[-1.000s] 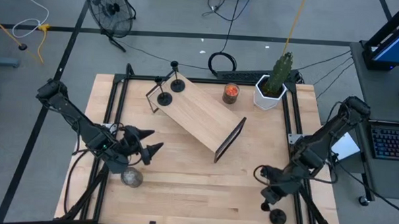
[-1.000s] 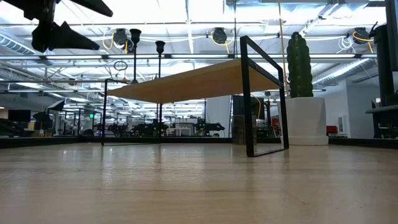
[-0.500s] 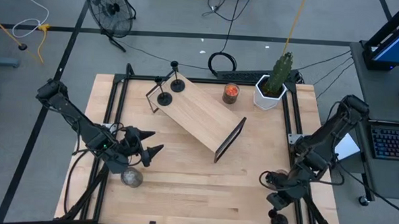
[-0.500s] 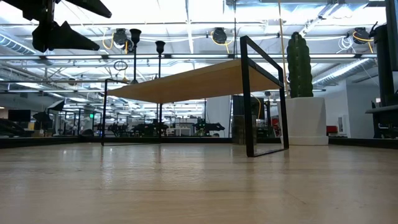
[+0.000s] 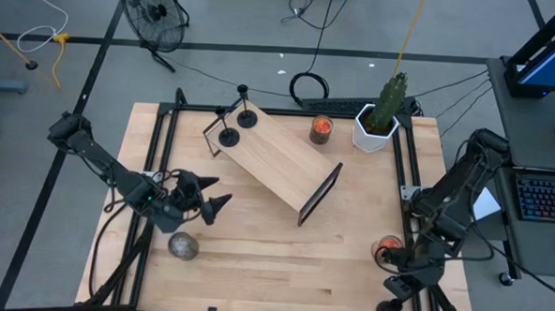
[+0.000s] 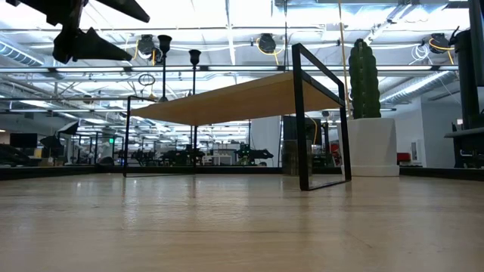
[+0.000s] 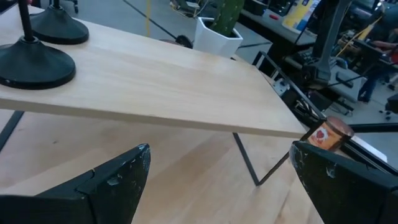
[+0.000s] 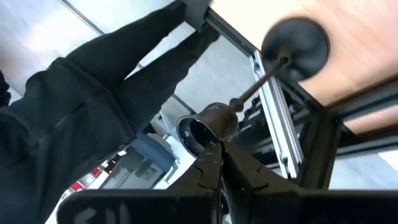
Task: Pick & Place candle stick holders
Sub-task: Put the black candle holder on the shelf
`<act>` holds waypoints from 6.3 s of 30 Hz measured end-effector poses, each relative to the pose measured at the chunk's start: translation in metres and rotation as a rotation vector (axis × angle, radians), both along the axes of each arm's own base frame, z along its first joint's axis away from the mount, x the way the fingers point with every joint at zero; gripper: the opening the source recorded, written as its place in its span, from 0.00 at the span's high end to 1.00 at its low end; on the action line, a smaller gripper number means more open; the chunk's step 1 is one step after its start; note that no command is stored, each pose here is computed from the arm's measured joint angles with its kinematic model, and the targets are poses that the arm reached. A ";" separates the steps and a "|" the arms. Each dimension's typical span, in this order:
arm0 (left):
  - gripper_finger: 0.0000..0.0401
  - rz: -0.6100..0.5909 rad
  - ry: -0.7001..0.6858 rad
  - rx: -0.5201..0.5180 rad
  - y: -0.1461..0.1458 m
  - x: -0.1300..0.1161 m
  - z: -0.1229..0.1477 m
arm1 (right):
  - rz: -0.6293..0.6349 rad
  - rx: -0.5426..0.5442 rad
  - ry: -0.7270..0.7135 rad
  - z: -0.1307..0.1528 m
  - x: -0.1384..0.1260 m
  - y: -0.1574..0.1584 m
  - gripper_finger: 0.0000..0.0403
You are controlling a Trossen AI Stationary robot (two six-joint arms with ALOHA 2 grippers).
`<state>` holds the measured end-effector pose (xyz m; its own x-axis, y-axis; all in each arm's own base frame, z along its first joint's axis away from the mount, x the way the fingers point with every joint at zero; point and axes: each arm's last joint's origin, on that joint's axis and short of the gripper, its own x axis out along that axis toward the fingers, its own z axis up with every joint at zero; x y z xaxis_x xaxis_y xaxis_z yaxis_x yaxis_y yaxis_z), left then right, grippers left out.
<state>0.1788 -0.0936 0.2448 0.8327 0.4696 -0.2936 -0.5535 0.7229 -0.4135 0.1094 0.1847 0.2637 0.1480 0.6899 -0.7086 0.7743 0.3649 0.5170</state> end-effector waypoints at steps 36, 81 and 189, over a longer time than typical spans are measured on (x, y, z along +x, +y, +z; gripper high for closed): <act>0.02 -0.009 0.025 0.001 0.005 0.004 0.000 | -0.043 0.025 0.085 -0.001 -0.006 0.004 0.79; 0.02 -0.005 -0.097 -0.081 0.002 0.009 0.009 | -0.197 -0.152 -0.672 0.049 0.072 -0.044 0.98; 0.02 -0.025 0.328 0.429 0.040 0.239 0.103 | 0.524 -0.910 -1.129 0.121 0.173 -0.227 0.98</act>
<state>0.4182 -0.0539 0.3480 0.7421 0.5855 -0.3263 -0.5841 0.8037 0.1135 0.2828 -0.0428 0.3842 0.7661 0.2445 -0.5944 -0.1656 0.9687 0.1851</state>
